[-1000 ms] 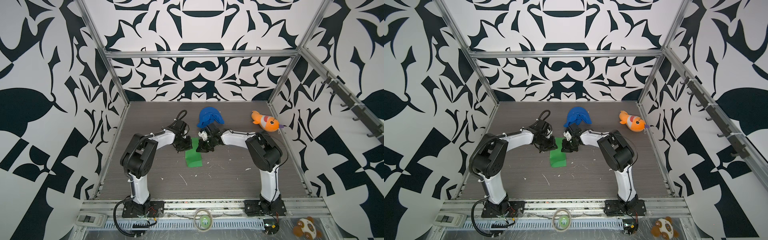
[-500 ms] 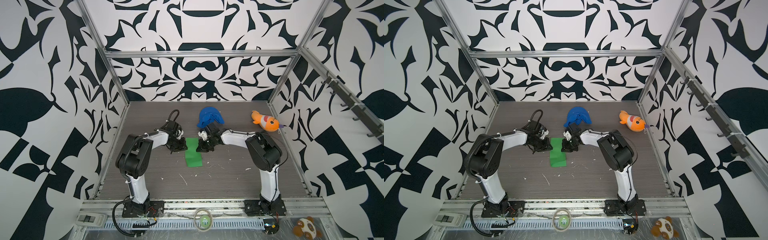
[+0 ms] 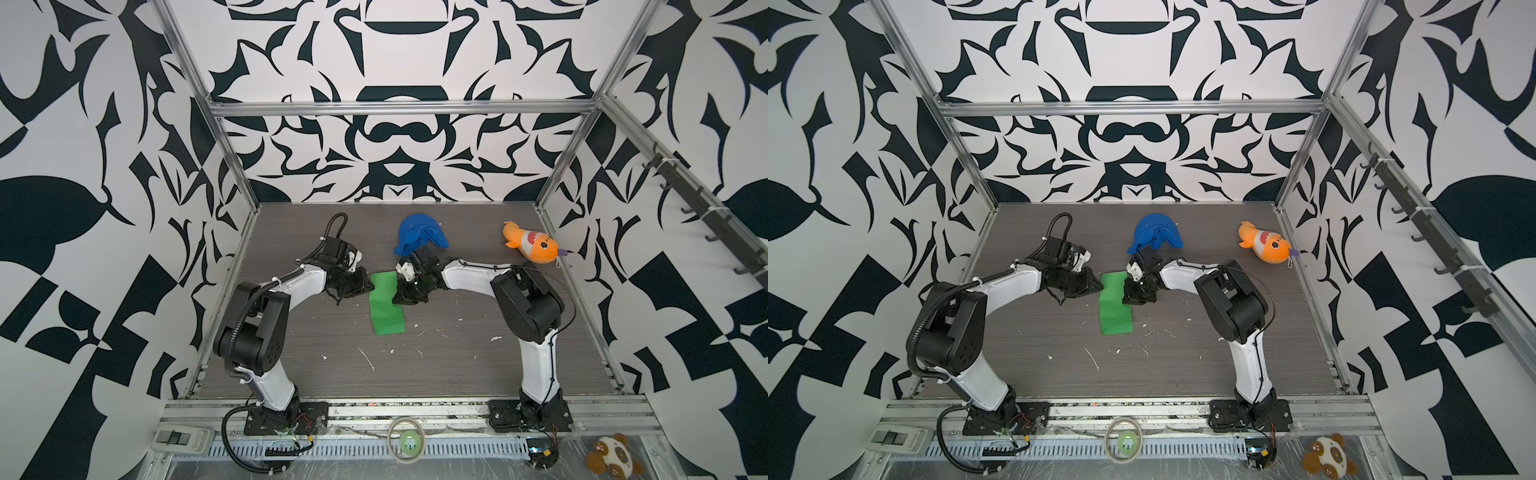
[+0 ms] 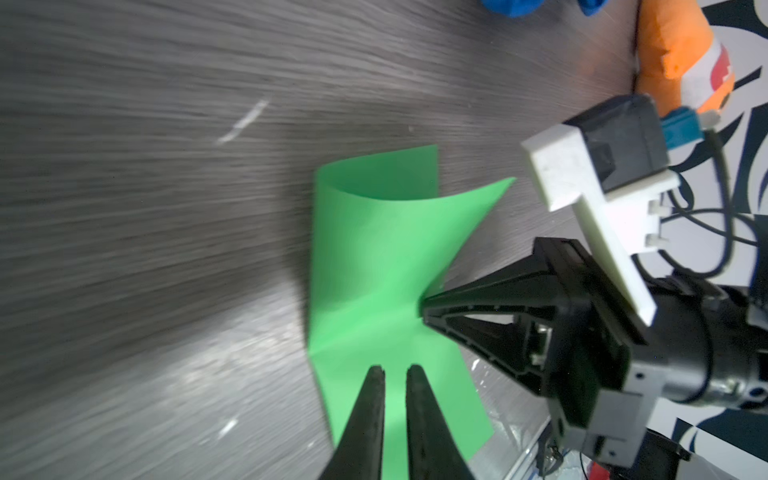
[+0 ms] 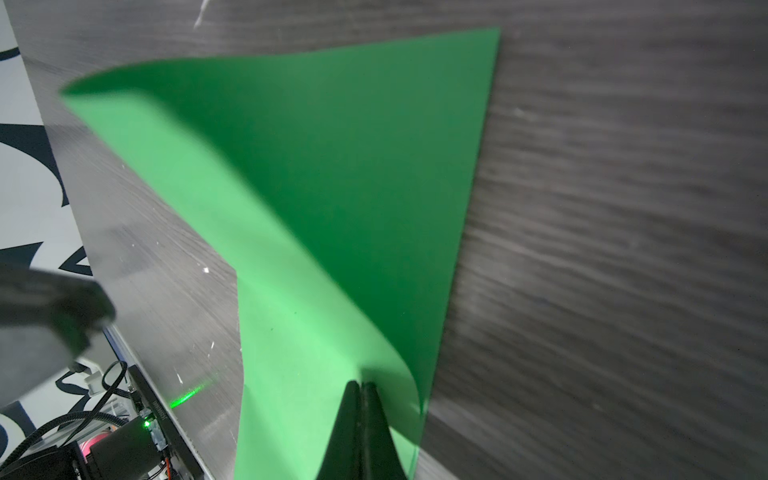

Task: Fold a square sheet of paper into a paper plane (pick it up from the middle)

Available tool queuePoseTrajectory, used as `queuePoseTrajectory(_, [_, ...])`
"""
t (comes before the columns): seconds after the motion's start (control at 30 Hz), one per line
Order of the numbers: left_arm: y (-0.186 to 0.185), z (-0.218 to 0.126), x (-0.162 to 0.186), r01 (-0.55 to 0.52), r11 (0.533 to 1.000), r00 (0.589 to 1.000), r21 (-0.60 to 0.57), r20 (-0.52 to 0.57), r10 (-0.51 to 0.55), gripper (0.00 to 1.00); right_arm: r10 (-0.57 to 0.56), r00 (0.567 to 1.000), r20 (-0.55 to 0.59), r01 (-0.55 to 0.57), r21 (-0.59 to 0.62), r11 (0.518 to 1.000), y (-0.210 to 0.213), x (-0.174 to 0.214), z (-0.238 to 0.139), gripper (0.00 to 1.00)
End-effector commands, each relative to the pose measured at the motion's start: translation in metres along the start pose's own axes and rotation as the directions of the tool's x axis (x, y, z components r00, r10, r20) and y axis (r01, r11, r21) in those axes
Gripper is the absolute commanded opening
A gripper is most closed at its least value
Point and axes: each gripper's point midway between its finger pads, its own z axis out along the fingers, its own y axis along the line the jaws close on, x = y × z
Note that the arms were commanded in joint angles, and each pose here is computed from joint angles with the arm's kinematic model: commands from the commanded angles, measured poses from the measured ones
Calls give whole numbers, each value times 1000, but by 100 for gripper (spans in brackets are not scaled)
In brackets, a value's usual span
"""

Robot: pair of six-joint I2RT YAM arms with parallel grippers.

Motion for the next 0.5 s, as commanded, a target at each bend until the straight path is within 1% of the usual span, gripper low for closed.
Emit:
queuePoseTrajectory(0.0, [6, 16, -8, 62, 998, 998, -5, -16, -62, 14, 143, 982, -122, -92, 347, 933, -101, 55, 26, 5])
queuePoseTrajectory(0.13, [14, 26, -12, 63, 998, 997, -29, -35, -64, 14, 143, 982, -124, -92, 347, 933, -102, 56, 27, 5])
queuePoseTrajectory(0.23, [25, 31, -12, 73, 994, 996, -79, -52, -77, 14, 143, 982, -124, -92, 348, 933, -102, 56, 27, 5])
queuePoseTrajectory(0.33, [40, 35, -8, 113, 985, 991, -128, -52, -120, 14, 146, 982, -122, -95, 350, 932, -103, 57, 27, 5])
queuePoseTrajectory(0.47, [63, 32, -6, 186, 962, 981, -199, -21, -194, 14, 155, 980, -124, -103, 353, 930, -105, 61, 27, 5])
